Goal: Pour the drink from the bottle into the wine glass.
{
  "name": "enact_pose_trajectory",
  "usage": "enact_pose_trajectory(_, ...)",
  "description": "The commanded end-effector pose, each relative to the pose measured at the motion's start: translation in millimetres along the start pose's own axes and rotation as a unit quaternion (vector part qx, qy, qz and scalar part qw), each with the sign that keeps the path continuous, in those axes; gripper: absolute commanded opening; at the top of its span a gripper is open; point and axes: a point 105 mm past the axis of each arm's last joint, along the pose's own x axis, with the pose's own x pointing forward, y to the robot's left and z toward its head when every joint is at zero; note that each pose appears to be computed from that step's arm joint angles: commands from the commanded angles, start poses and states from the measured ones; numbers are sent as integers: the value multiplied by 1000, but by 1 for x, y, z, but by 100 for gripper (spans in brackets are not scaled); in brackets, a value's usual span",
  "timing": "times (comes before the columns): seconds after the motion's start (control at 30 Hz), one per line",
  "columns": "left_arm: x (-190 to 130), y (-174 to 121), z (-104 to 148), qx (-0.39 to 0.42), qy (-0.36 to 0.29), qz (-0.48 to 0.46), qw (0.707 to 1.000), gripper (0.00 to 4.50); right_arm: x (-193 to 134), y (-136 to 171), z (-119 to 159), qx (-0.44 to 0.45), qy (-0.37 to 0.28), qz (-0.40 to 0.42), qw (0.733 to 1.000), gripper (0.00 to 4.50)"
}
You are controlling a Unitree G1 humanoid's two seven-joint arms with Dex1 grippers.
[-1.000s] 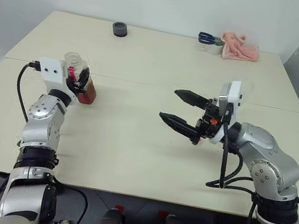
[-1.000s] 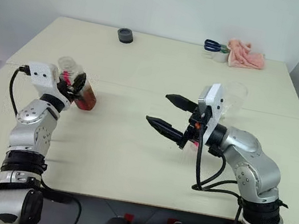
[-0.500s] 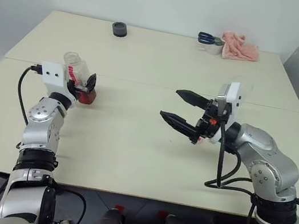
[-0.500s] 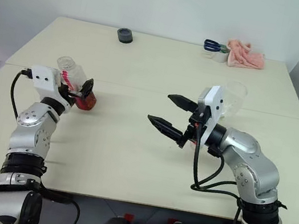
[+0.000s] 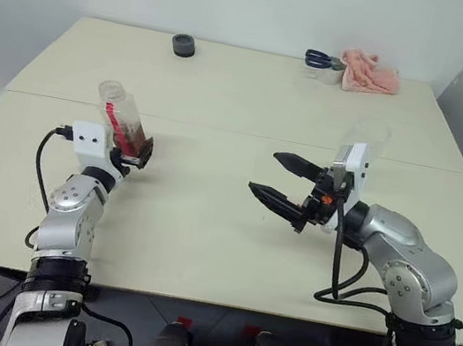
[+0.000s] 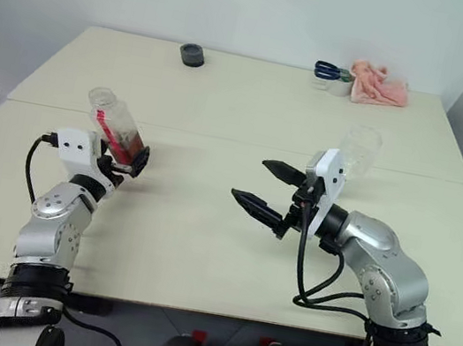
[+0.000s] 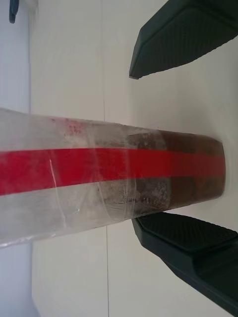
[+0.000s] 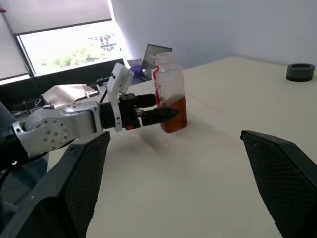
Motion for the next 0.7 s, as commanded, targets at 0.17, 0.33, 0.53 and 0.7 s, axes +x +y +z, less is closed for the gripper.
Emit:
enact_pose_trajectory(0.17, -38, -10, -8, -9, 15, 7, 1000, 448, -9, 12, -3, -2, -5, -21, 1000, 450)
enact_pose_trajectory(0.33, -57, -18, -11, -8, 34, -5, 999, 448, -18, 8, -12, 4, 4, -63, 998, 450)
enact_pose_trajectory(0.53, -90, -107, 20, 3, 45, -285, 958, 448, -61, -46, -51, -8, 81, -267, 960, 450)
enact_pose_trajectory(0.7, -111, -141, 50, 48, 35, -440, 896, 448, -78, -62, -74, 3, 117, -335, 935, 450)
